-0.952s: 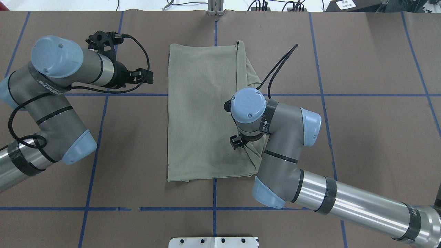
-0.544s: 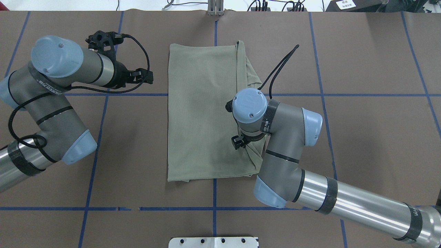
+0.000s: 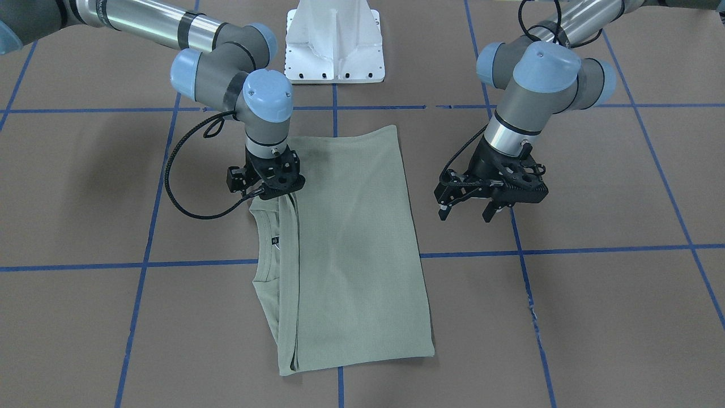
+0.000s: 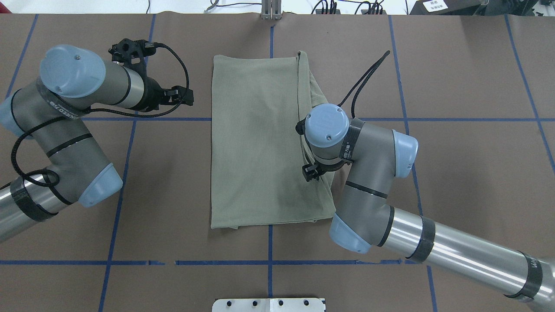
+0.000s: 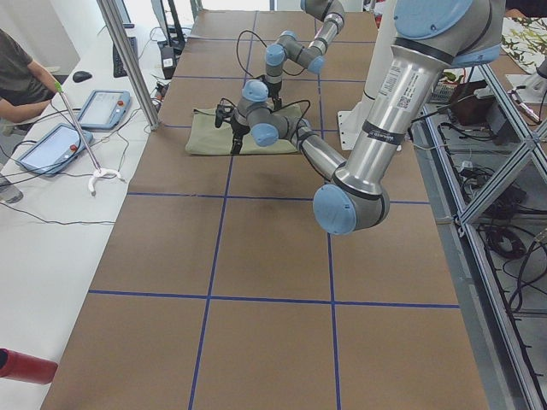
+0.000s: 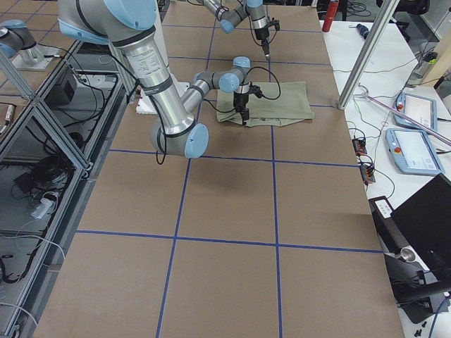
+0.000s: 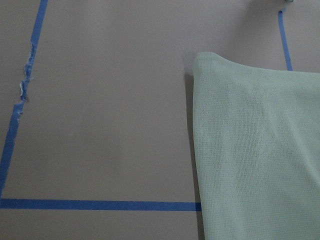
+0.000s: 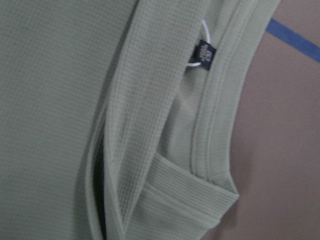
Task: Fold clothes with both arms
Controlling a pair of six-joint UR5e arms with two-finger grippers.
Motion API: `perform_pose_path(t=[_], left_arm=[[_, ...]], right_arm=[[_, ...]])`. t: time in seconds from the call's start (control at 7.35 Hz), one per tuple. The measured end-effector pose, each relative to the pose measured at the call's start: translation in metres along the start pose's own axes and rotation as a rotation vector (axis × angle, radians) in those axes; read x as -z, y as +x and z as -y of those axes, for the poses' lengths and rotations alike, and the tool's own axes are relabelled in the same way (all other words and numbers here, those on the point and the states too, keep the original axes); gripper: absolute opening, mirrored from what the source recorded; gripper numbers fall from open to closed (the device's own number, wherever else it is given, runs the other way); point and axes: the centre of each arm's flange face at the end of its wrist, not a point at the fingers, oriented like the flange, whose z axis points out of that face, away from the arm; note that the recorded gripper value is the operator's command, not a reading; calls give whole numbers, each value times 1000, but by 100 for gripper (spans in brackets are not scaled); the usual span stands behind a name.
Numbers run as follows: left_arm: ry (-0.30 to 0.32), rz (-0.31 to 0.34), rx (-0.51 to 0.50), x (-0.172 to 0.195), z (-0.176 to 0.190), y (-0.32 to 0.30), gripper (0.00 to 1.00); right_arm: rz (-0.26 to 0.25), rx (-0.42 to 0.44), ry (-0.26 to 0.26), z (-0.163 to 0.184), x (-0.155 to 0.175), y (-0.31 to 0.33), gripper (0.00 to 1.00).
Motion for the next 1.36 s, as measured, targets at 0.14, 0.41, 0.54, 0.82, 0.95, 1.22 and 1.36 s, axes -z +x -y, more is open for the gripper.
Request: perform_pose_path(t=[0.14,0.41,0.54,0.82,0.95,1.22,1.36], left_arm=[[0,-2,0,0,0,1,100],[1,-2,1,1,0,1,100],[1,-3,0,1,0,2,100],[2,-6,-2,2,0,3,100],[3,-9,-4,3,0,4,100],[8,-22,-13,6,0,8,100],[17,-45,-22,9,0,9,100]], right_arm=[[-7,-9,-1,-6,-2,21,100],[-8,-23,4,-21,1,53,100],[1,-32,6,-21,8,60,100],[34,-51,24,-1,31,61,100],[38,-56,36,15,39,54,100],[37,-66,58,43,50,44,100],[35,-74,65,59,55,41,100]])
